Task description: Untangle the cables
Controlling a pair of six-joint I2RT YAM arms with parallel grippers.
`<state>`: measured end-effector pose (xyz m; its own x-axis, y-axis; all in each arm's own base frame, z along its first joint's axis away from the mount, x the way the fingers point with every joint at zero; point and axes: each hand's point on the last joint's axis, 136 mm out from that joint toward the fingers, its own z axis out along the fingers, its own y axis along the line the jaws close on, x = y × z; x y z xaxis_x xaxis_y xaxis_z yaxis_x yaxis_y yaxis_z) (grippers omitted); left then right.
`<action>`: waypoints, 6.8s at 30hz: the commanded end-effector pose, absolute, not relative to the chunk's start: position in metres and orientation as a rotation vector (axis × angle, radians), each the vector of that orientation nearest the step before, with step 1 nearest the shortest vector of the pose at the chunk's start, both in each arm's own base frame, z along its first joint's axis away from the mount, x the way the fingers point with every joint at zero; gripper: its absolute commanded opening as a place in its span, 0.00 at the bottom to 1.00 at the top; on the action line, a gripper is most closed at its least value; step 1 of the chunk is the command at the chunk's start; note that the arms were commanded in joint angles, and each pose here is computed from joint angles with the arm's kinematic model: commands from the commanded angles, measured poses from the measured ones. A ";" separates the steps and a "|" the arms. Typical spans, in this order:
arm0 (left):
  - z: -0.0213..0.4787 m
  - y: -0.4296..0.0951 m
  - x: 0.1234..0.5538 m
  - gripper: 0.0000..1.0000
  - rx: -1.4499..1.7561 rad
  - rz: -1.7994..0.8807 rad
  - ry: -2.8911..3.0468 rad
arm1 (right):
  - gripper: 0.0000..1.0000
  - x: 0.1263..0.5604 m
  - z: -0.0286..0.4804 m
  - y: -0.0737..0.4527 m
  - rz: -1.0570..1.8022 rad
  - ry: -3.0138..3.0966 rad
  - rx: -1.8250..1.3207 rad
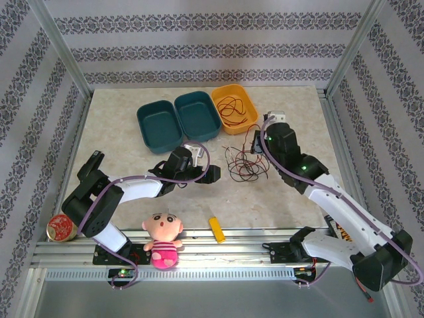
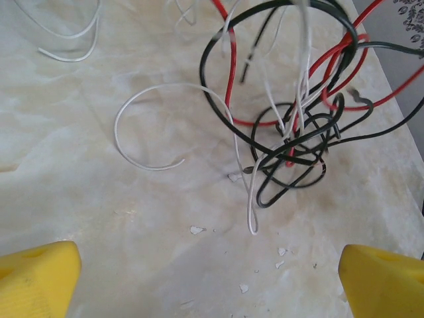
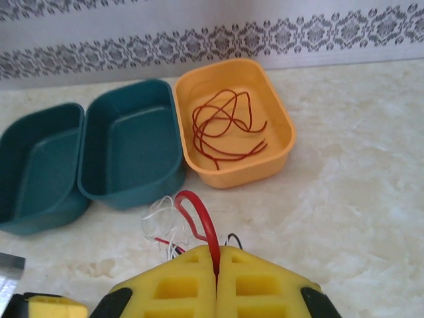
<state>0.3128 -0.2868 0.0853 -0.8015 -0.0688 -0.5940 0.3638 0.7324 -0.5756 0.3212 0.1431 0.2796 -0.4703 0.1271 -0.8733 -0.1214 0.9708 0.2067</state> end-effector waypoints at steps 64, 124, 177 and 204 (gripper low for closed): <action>0.104 -0.276 0.313 0.99 0.173 -0.906 2.239 | 0.00 0.327 0.473 0.188 0.138 1.579 -0.225; 0.140 -0.196 0.301 0.99 0.066 -0.537 2.149 | 0.00 0.619 0.204 0.121 0.112 2.218 0.337; 0.130 -0.209 0.305 0.99 0.093 -0.577 2.182 | 0.06 0.650 0.109 0.137 0.090 2.328 0.239; 0.134 -0.212 0.304 0.99 0.096 -0.608 2.168 | 0.33 0.593 0.180 0.135 0.052 2.277 0.198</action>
<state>0.2992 -0.2034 0.1168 -0.6597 -0.1335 -0.7396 0.2404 0.8950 -0.3759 0.6002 0.1361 0.1577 -0.6769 0.1608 -0.7183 0.1202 0.9869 0.1076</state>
